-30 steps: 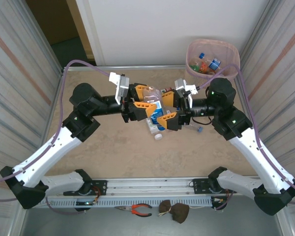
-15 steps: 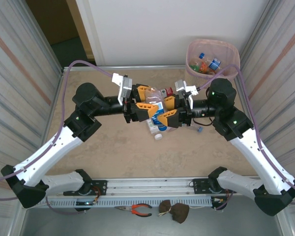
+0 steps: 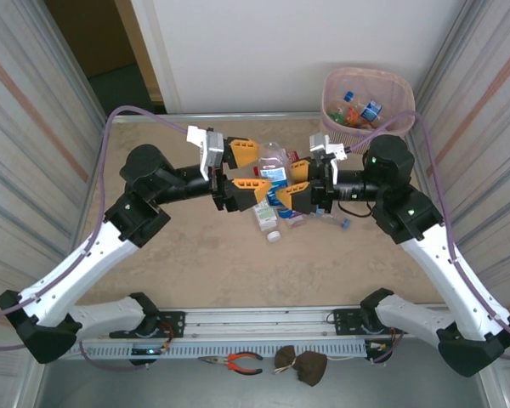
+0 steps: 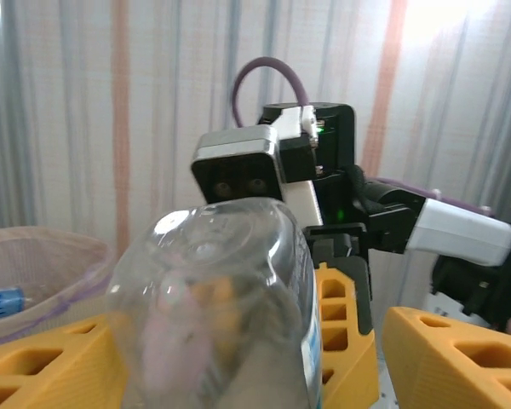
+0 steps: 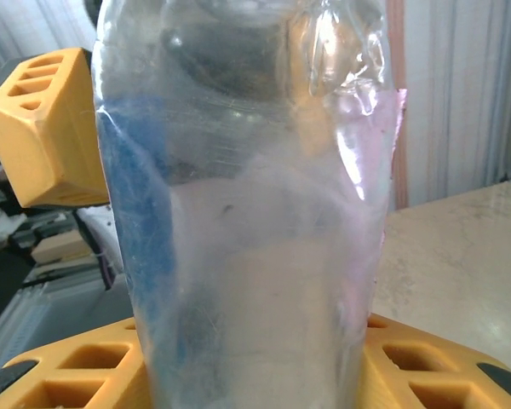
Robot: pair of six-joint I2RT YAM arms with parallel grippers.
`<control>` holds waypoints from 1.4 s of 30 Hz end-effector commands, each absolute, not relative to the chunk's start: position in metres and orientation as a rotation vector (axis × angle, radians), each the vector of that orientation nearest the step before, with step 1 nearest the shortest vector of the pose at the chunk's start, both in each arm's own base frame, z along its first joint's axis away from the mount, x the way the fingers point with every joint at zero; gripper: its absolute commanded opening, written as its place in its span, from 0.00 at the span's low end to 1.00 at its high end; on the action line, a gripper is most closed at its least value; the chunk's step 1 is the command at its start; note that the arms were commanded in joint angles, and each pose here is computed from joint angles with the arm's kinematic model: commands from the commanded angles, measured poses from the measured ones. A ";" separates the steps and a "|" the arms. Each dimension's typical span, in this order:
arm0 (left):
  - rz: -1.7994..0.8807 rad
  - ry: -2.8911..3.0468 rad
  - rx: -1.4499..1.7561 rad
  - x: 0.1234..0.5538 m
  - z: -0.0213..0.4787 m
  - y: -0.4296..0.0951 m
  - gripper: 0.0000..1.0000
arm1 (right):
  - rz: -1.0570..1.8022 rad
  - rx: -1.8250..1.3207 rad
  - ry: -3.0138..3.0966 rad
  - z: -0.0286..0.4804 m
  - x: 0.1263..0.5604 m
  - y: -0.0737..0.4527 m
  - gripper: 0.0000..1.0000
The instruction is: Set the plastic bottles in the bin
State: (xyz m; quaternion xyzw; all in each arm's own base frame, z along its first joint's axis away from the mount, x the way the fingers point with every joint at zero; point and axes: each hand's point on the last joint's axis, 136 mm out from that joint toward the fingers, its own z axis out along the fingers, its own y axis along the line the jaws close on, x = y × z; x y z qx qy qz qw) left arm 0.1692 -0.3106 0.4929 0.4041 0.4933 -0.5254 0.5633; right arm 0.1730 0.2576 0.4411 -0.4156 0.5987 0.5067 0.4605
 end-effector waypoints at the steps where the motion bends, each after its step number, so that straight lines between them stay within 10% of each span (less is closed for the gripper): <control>1: -1.192 1.110 0.945 0.158 0.502 -0.298 0.78 | 1.112 -0.868 1.521 0.456 0.206 0.234 0.46; 25: -1.161 1.168 0.906 0.163 0.493 -0.292 0.78 | 0.855 0.118 1.786 0.456 0.460 0.046 0.35; 42: -1.134 1.218 0.873 0.168 0.480 -0.287 0.77 | 1.042 0.341 2.087 0.357 0.543 0.050 0.32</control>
